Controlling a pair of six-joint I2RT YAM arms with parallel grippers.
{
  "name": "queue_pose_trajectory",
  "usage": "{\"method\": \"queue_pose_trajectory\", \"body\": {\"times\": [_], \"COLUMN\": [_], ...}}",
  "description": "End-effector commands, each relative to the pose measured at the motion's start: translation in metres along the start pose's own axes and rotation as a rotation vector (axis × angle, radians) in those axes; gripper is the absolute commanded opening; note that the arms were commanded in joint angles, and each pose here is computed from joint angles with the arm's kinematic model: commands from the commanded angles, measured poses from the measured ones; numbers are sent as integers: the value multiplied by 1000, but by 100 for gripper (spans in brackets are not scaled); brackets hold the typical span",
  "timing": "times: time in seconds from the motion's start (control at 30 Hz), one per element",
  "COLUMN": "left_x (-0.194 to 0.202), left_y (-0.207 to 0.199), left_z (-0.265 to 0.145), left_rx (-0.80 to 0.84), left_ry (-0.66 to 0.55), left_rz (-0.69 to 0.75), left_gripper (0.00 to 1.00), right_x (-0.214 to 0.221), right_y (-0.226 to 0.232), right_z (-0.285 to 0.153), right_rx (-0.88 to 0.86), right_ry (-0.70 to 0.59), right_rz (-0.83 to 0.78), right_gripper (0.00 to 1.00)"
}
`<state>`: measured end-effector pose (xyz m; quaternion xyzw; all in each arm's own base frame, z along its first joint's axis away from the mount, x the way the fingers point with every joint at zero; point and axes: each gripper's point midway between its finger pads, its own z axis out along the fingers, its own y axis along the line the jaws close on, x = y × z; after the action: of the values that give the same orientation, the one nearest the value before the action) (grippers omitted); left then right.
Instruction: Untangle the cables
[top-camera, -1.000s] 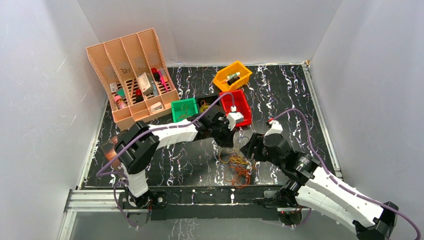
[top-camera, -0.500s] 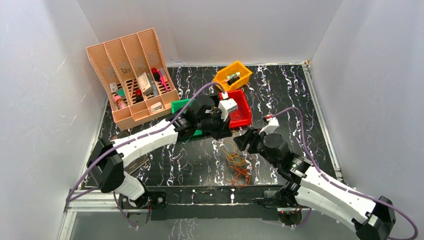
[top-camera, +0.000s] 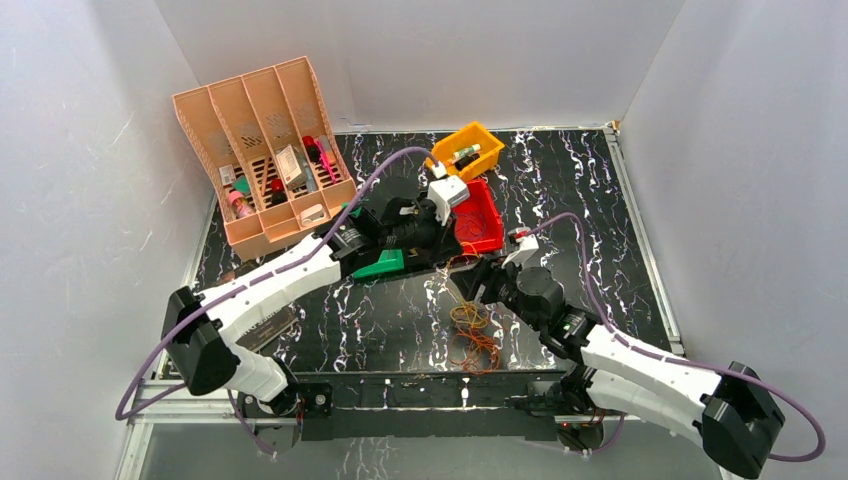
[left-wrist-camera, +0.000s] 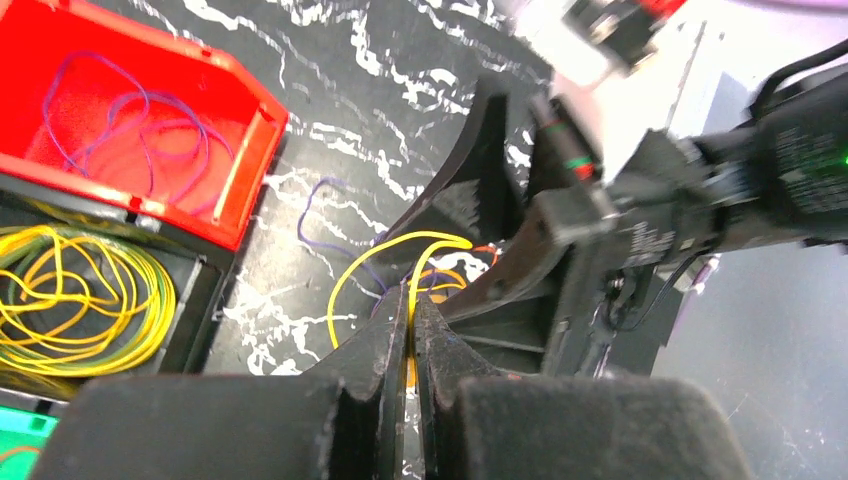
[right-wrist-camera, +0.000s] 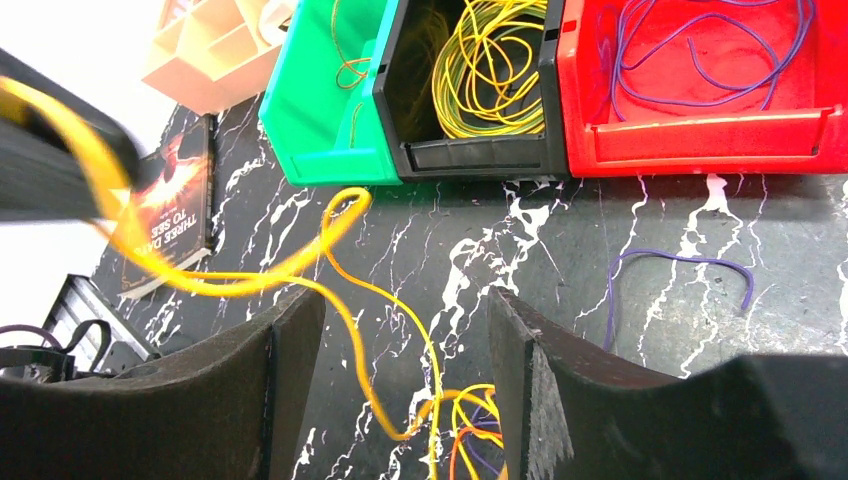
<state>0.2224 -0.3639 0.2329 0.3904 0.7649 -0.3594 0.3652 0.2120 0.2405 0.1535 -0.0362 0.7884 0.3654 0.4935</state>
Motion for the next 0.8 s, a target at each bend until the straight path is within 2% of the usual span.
{"method": "queue_pose_trajectory", "body": {"times": [0.0, 0.37, 0.5, 0.63, 0.77], "left_x": [-44, -81, -92, -114, -142], "left_y": [-23, -38, -38, -34, -19], "left_z": [-36, -62, -68, -82, -102], "left_rx": [39, 55, 44, -14, -144], "left_ry": [-110, -192, -214, -248, -293], "left_rz": [29, 66, 80, 104, 123], "left_gripper": [0, 0, 0, 0, 0], "right_x": [-11, 12, 23, 37, 50], "right_y": [14, 42, 40, 28, 15], "right_z": [6, 21, 24, 25, 22], "right_rx": [-73, -243, -247, -204, -163], "right_ry": [-70, 17, 58, 92, 124], "right_rz": [-1, -51, -45, -23, -5], "right_gripper": [69, 68, 68, 67, 66]}}
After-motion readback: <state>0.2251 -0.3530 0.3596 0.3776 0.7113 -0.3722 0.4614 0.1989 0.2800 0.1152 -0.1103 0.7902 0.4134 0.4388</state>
